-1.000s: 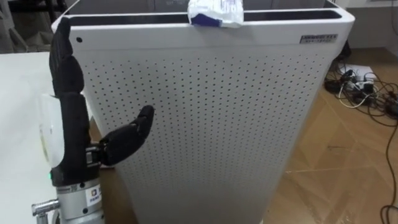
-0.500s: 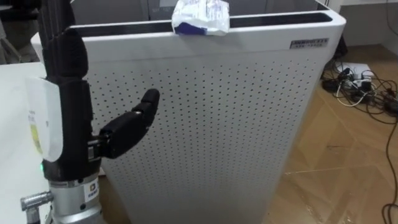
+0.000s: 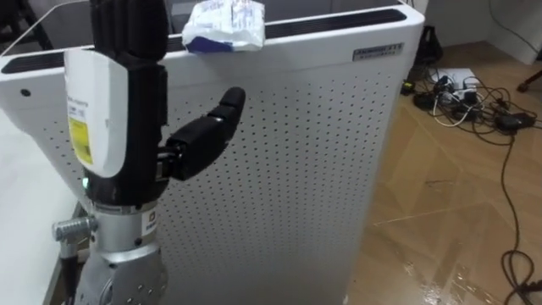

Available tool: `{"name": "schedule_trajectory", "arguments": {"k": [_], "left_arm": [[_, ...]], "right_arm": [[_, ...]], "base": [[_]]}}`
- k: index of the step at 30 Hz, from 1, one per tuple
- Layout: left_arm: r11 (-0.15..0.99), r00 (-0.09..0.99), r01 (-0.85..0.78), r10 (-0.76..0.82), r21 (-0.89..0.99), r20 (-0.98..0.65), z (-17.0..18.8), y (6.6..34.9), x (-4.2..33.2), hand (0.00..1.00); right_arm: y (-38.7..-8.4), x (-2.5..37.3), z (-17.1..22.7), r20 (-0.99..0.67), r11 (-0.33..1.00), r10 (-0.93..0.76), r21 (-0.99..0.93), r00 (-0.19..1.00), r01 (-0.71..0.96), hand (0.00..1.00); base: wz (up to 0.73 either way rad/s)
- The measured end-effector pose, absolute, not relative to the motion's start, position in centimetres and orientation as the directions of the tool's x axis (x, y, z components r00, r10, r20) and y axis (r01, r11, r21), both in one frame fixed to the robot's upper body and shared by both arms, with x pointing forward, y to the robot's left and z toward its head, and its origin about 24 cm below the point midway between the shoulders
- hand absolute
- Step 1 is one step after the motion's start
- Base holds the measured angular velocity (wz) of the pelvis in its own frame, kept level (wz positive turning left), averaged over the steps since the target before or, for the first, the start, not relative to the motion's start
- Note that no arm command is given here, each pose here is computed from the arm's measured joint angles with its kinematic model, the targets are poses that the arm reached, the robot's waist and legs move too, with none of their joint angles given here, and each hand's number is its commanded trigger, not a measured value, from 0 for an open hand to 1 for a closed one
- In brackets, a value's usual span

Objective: Pick garbage

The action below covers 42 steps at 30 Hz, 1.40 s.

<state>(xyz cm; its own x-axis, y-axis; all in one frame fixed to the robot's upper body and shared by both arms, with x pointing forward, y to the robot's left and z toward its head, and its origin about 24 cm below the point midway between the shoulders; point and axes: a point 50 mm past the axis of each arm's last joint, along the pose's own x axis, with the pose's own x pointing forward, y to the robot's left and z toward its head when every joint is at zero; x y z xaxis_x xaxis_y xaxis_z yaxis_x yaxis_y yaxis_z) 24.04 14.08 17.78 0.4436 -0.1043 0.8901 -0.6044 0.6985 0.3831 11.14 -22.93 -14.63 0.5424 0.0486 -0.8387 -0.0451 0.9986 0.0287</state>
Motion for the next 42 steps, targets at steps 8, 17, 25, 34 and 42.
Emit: {"name": "schedule_trajectory", "arguments": {"k": [8,17,25,34,42], "left_arm": [[0.663,0.427,-0.615,-0.174,0.426,0.887,18.5,13.7,25.1,0.00],[0.508,0.595,-0.601,-0.232,0.617,0.770,16.2,15.2,27.5,0.00],[0.416,0.629,-0.598,-0.286,0.685,0.723,16.0,16.8,27.8,0.00],[0.338,0.714,-0.563,-0.259,0.754,0.650,15.3,17.8,28.9,0.00],[0.287,0.756,-0.543,-0.241,0.789,0.608,15.2,18.3,29.2,1.00]], "right_arm": [[-23.6,11.0,-14.4,-0.839,0.998,0.044,0.014,0.542,-0.060,1.00],[-23.6,11.0,-14.5,-0.852,0.998,0.041,0.006,0.521,-0.069,1.00],[-24.7,10.9,-14.3,-0.858,0.998,-0.009,-0.043,0.514,-0.055,1.00],[-25.0,11.2,-14.2,-0.863,0.999,-0.016,-0.040,0.505,-0.036,1.00],[-24.9,11.1,-14.3,-0.871,0.999,-0.017,-0.037,0.490,-0.032,1.00]], "base": [[-0.03],[-0.06],[-0.01],[-0.02],[-0.01]]}}
